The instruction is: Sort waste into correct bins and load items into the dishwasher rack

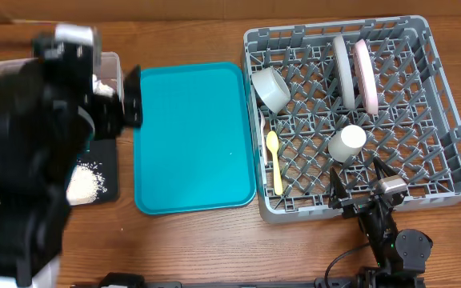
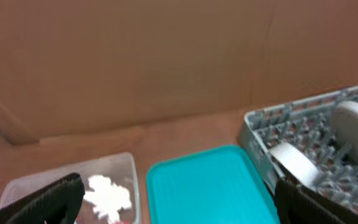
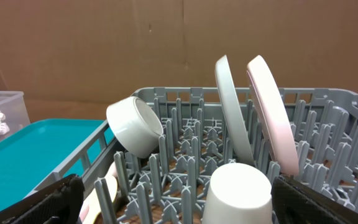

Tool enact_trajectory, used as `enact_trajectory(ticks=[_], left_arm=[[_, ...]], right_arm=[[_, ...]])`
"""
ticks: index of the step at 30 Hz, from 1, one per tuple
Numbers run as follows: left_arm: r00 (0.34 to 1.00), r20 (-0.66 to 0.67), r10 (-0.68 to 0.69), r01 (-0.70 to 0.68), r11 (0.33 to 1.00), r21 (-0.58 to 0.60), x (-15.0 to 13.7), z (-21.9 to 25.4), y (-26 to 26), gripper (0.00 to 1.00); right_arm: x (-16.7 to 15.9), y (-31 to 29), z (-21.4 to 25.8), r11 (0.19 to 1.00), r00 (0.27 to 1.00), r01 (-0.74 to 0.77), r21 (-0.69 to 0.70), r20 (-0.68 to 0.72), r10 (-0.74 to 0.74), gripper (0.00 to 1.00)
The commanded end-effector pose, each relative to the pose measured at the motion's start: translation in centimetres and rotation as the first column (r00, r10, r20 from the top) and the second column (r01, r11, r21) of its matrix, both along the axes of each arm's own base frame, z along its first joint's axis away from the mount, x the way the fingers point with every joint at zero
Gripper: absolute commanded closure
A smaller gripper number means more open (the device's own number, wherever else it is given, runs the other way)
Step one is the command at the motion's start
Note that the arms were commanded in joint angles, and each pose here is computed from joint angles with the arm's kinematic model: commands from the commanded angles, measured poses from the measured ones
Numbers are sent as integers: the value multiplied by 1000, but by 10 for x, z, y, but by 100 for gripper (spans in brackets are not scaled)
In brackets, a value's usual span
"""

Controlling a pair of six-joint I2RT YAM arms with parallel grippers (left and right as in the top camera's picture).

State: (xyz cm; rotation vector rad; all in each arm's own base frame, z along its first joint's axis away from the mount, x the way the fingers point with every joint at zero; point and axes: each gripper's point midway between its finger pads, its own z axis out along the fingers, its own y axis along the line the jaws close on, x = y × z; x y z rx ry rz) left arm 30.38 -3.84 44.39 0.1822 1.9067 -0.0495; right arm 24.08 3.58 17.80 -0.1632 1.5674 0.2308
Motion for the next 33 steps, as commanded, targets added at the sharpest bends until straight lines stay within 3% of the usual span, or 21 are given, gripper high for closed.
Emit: enact_trajectory(ticks=[1,12,24,28,33], left_arm=[[999,41,-10,7,997,76,-31,-46,11,0],[965,258,54,-73,995,67,-84,-172,30,0],[908,398,130,-152,988,24,-58,-254,47,0],[946,282,161,-178,983,37,-58,-285,54,0],[946,272,177,-194,980,38,-59,-288,58,0]], right_arm=[[1,-2,-2,1000,1000,8,-3,1,-8,0],[1,-2,-2,1000,1000,8,-3,1,-8,0],[1,-2,-2,1000,1000,8,-3,1,-8,0],[1,-2,-2,1000,1000,8,-3,1,-8,0],[1,-2,-2,1000,1000,8,-3,1,-8,0]])
